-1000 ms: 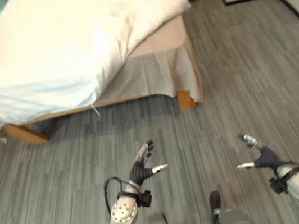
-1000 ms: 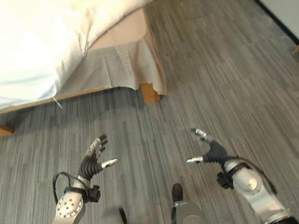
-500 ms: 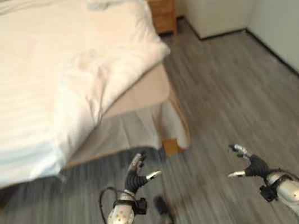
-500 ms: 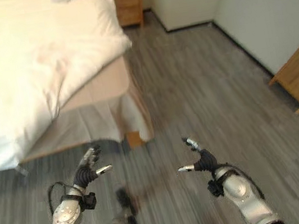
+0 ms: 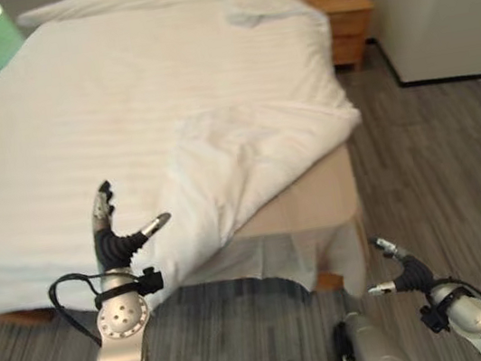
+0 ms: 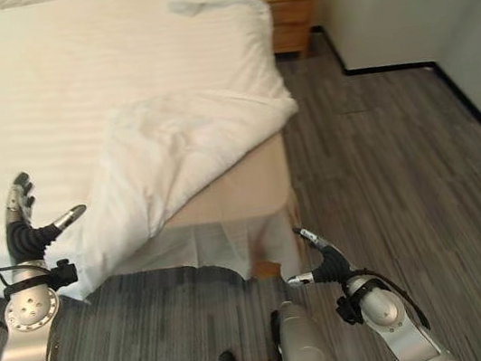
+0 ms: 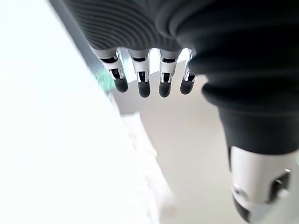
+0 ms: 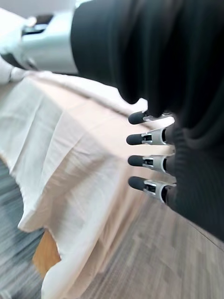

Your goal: Making the bed.

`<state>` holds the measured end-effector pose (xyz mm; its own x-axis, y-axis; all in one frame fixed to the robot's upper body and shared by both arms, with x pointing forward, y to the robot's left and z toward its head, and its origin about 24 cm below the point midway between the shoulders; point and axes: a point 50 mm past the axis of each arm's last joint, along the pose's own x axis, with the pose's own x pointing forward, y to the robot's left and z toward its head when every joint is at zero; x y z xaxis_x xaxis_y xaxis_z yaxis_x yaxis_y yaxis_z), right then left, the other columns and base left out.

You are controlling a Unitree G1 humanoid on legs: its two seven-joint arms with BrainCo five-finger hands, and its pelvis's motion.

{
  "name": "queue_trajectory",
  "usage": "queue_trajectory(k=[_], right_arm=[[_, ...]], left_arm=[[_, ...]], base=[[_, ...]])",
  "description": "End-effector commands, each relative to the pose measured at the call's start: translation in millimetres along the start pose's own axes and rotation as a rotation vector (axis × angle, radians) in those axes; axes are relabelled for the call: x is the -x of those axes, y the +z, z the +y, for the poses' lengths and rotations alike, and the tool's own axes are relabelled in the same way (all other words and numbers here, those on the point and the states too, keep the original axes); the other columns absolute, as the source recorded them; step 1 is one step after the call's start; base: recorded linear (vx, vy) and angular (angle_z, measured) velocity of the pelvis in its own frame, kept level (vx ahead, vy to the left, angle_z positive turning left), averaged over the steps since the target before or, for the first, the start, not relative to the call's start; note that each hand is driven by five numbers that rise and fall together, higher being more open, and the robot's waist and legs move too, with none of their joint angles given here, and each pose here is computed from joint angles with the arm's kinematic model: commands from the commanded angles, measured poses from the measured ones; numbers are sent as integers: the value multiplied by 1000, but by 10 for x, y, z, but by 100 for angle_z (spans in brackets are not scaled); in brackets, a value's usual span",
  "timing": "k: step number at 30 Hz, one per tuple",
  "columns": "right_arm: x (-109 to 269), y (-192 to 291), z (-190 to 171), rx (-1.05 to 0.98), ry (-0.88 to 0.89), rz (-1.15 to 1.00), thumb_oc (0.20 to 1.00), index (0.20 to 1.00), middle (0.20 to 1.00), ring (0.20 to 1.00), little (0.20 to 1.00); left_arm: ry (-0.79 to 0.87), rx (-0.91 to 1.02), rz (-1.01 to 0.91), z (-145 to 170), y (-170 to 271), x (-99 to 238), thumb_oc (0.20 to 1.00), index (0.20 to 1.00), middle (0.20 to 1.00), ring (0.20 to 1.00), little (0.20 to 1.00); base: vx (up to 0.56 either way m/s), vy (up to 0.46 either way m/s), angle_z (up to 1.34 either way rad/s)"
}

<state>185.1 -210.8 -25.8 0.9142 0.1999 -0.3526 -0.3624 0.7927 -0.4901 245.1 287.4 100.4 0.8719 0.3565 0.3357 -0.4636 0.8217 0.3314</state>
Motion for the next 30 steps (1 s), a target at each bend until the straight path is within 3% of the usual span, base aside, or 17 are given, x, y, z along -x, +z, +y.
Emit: queue_trajectory(k=[1,11,19,26,28,29,30], right_arm=[[-31,63,-46,-5,-12,-39,1000,1000,1000,1000,1000],[154,-190,54,33,133,76,1000,1000,1000,1000,1000],[159,-187,12,25,157,74,1000,1000,1000,1000,1000],[-22,90,-146,40,113,-65,1000,1000,1000,1000,1000],[-74,116,-195,66,86,-79,1000,1000,1000,1000,1000],[-78,118,-193,65,85,-80,1000,1000,1000,1000,1000],[-97,131,-241,69,55,-90,1000,1000,1000,1000,1000]], left_arm=[[12,-86,-134,119,208,-168,1000,1000,1000,1000,1000],[113,-383,-54,152,217,-899,1000,1000,1000,1000,1000],[124,-528,15,186,267,-1244,1000,1000,1000,1000,1000],[214,-719,171,622,345,-1541,1000,1000,1000,1000,1000],[300,-781,192,929,465,-1585,1000,1000,1000,1000,1000],[300,-781,191,930,470,-1587,1000,1000,1000,1000,1000],[386,-809,186,1171,607,-1605,1000,1000,1000,1000,1000]], base=[[231,-149,79],[151,-102,20],[-18,-74,-33],[-37,-59,-21],[-37,-72,-18],[-19,-114,-51],[-5,-82,-44]])
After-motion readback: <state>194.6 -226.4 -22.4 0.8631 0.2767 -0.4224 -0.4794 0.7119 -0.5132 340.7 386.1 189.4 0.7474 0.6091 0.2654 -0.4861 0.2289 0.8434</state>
